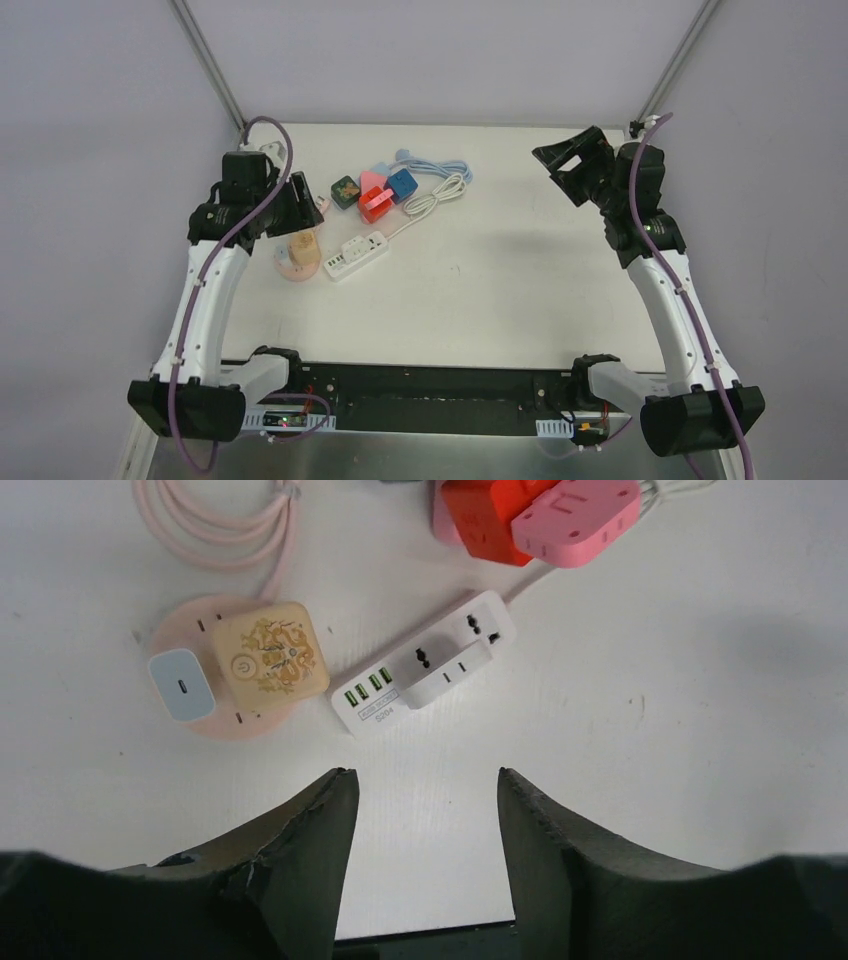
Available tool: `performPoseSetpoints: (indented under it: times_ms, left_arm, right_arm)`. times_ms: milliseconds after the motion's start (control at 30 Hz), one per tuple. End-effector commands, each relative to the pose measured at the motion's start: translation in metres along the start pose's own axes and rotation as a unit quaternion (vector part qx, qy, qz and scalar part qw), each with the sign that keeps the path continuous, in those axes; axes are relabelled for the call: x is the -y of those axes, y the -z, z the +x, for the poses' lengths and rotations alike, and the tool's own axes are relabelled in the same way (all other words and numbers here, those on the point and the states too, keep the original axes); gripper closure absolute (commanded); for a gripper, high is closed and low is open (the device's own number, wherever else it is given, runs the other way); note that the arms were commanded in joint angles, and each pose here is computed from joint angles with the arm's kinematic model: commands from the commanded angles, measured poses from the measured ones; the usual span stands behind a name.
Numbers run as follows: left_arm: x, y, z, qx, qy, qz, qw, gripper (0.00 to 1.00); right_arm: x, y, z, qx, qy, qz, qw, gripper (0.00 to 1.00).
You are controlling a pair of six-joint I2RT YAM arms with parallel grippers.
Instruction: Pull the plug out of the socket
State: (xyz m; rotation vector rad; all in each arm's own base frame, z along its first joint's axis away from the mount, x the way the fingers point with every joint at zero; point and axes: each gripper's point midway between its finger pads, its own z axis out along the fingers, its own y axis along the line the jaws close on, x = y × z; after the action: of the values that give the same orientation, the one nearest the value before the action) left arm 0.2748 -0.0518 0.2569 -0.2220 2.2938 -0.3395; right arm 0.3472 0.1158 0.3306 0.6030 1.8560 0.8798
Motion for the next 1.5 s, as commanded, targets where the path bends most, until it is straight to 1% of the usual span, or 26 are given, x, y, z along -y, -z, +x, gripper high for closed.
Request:
performPoseSetpoints:
  times_ms: [0, 167, 267, 367, 500, 600, 767, 933, 1067, 1133, 1200, 1333, 1467]
  left_arm:
    - [0.005, -0.033, 0.024, -0.065, 0.026, 0.015, 0.997, 0.47]
    - [0.013, -0.078, 0.038, -0.108, 0.061, 0.022, 0.992, 0.53]
    - [0.013, -0.102, 0.047, -0.126, 0.065, 0.004, 0.99, 0.55]
    - [0.005, -0.124, 0.053, -0.138, 0.056, -0.031, 0.988, 0.6]
    - [-0.014, -0.146, 0.054, -0.139, 0.046, -0.094, 0.985, 0.69]
    - [-0.021, -0.159, 0.058, -0.139, 0.044, -0.11, 0.983, 0.69]
    - [-0.03, -0.179, 0.08, -0.17, 0.048, -0.124, 0.976, 0.69]
    - [-0.034, -0.191, 0.093, -0.185, 0.061, -0.134, 0.972, 0.67]
    - [-0.045, -0.196, 0.11, -0.199, 0.064, -0.163, 0.964, 0.67]
    - [-0.042, -0.197, 0.118, -0.205, 0.072, -0.157, 0.963, 0.67]
    - [-0.036, -0.194, 0.123, -0.209, 0.077, -0.149, 0.963, 0.67]
    - [-0.009, -0.183, 0.144, -0.234, 0.102, -0.11, 0.961, 0.68]
    - [0.016, -0.169, 0.167, -0.257, 0.12, -0.085, 0.955, 0.69]
  right_arm:
    - [-0.015, 0.006, -0.006, 0.012, -0.01, -0.032, 0.999, 0.21]
    - [-0.005, 0.005, -0.001, 0.009, -0.012, -0.02, 1.0, 0.21]
    - [0.001, 0.003, 0.003, 0.005, -0.016, -0.013, 1.0, 0.21]
    - [0.004, 0.002, 0.007, -0.001, -0.017, -0.011, 1.0, 0.21]
    - [0.008, 0.002, 0.009, -0.004, -0.014, -0.007, 1.0, 0.21]
    - [0.012, 0.002, 0.01, -0.003, -0.008, 0.003, 1.0, 0.21]
    - [0.017, 0.003, 0.011, -0.005, 0.003, 0.012, 1.0, 0.2]
    - [0.017, 0.003, 0.016, -0.019, 0.022, 0.006, 1.0, 0.18]
    - [0.024, 0.0, 0.021, -0.028, 0.029, 0.012, 0.999, 0.17]
    - [0.028, 0.0, 0.025, -0.033, 0.028, 0.016, 0.999, 0.18]
    - [0.031, 0.0, 0.03, -0.042, 0.027, 0.016, 0.999, 0.17]
    - [0.047, -0.001, 0.046, -0.064, 0.015, 0.029, 0.997, 0.18]
    - [0.067, -0.002, 0.069, -0.092, -0.02, 0.05, 0.994, 0.19]
